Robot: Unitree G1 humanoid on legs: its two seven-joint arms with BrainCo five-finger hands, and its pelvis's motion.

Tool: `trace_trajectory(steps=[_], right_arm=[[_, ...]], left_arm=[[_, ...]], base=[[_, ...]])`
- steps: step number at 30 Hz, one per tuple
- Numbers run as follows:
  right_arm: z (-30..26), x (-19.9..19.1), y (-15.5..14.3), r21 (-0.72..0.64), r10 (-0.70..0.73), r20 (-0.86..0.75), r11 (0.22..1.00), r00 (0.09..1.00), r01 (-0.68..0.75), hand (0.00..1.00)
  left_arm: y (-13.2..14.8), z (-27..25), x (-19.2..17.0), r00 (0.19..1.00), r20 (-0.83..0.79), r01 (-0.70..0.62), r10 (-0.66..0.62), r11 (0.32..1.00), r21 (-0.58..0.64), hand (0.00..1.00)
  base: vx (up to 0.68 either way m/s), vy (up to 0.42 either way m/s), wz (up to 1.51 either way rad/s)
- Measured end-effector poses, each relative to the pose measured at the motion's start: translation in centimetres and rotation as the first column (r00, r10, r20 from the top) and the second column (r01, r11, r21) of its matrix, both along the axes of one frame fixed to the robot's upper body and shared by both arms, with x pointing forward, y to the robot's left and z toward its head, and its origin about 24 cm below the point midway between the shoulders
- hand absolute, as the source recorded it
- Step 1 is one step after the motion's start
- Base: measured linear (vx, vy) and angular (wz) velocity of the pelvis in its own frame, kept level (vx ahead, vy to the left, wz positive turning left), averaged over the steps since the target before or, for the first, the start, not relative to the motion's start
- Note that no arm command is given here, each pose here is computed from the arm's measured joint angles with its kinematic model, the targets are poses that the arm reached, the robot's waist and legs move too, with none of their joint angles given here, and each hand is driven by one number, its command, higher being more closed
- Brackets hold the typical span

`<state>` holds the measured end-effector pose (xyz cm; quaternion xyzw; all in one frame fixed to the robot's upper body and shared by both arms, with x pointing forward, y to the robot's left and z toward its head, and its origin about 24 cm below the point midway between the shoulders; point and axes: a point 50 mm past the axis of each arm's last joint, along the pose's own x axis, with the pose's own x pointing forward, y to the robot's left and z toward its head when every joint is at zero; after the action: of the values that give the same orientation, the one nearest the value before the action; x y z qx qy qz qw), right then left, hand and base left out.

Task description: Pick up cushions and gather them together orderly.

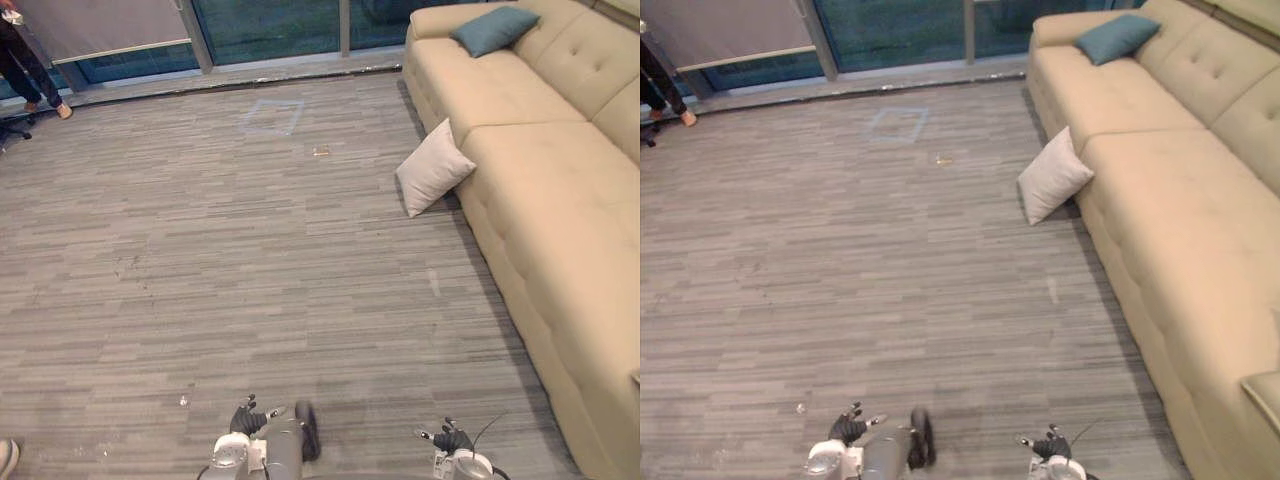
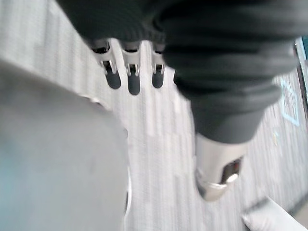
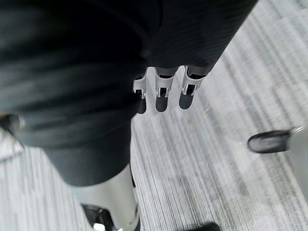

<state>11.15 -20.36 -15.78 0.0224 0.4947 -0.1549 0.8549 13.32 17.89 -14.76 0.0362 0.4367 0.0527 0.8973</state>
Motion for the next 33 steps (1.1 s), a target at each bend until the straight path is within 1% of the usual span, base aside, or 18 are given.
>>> trace_trajectory(steps=[3,5,8,9,13,14,16,18,20,21,22,25,28,30,33], right_arm=[[-0.4,-1.2,0.4,0.014,-0.012,-0.030,1.000,0.999,0.012,0.00],[-0.1,-0.6,0.3,0.008,-0.008,-0.001,1.000,1.000,0.008,0.00],[0.2,0.2,0.2,-0.008,0.027,0.035,1.000,0.999,-0.026,0.00],[0.5,1.1,0.3,-0.008,0.035,0.061,0.999,0.998,-0.034,0.00],[0.9,2.1,0.1,-0.013,0.040,0.091,0.999,0.995,-0.039,0.00],[0.7,1.6,-0.1,-0.017,0.040,0.072,0.999,0.997,-0.039,0.00],[0.3,0.2,-0.8,-0.031,0.031,0.024,0.999,0.999,-0.030,0.00],[0.1,-1.0,-1.5,-0.048,0.023,-0.016,0.999,1.000,-0.024,0.00],[0.3,-1.2,-2.4,-0.067,-0.003,-0.015,0.998,1.000,0.002,0.00],[0.3,-1.2,-2.5,-0.070,-0.005,-0.018,0.998,1.000,0.003,0.00],[0.3,-1.3,-2.5,-0.073,-0.015,-0.023,0.997,1.000,0.014,0.00],[0.1,-1.4,-1.6,-0.045,-0.039,-0.018,0.998,0.999,0.039,0.00],[0.3,-0.4,-1.7,-0.035,-0.068,0.011,0.997,0.998,0.068,0.00],[0.4,-0.1,-1.7,-0.038,-0.064,0.019,0.997,0.998,0.064,0.00],[0.0,-1.2,-1.5,-0.030,-0.068,-0.025,0.997,0.997,0.067,0.00]], left_arm=[[0.9,0.0,0.1,1.000,-0.018,0.018,-0.017,0.999,0.030,0.00],[1.0,-0.4,-0.6,0.998,-0.061,0.022,-0.020,0.999,0.033,0.00],[0.9,-0.6,-1.0,0.997,-0.071,0.026,-0.024,0.999,0.032,0.00],[1.0,-0.5,-0.9,0.997,-0.072,0.029,-0.026,0.999,0.037,0.00],[1.1,-0.7,-1.0,0.995,-0.092,0.045,-0.041,0.998,0.042,0.00],[1.3,-0.7,-1.2,0.994,-0.096,0.054,-0.049,0.997,0.051,0.00],[0.8,-1.0,-1.8,0.992,-0.118,0.061,-0.056,0.997,0.039,0.00],[0.4,-1.1,-2.0,0.992,-0.120,0.045,-0.041,0.999,0.027,0.00],[0.1,-1.3,-2.6,0.992,-0.125,-0.029,0.029,1.000,0.003,0.00],[0.1,-1.2,-2.6,0.992,-0.123,-0.036,0.036,0.999,0.000,0.00],[0.4,-1.0,-2.4,0.992,-0.100,-0.076,0.075,0.997,-0.003,0.00],[1.2,-0.5,-1.6,0.994,-0.052,-0.094,0.095,0.996,0.012,0.00],[1.0,-0.3,-1.1,0.993,-0.027,-0.116,0.116,0.993,-0.008,0.00],[0.8,-0.3,-1.1,0.993,-0.025,-0.118,0.118,0.993,-0.017,0.00],[0.6,-0.3,-1.1,0.993,-0.020,-0.115,0.114,0.993,-0.021,0.00]], base=[[0.65,0.277,0.18],[0.51,0.171,-0.06],[0.54,0.120,-0.19],[0.61,0.023,0.10],[0.60,-0.049,0.21],[0.64,-0.125,0.65],[0.65,-0.155,0.67],[0.58,-0.170,0.25],[0.71,-0.194,0.04],[0.79,-0.171,-0.29],[0.52,-0.075,-0.33],[0.62,-0.085,-0.43],[0.46,0.050,-0.66],[0.55,0.225,-0.99],[0.64,0.375,-1.08]])
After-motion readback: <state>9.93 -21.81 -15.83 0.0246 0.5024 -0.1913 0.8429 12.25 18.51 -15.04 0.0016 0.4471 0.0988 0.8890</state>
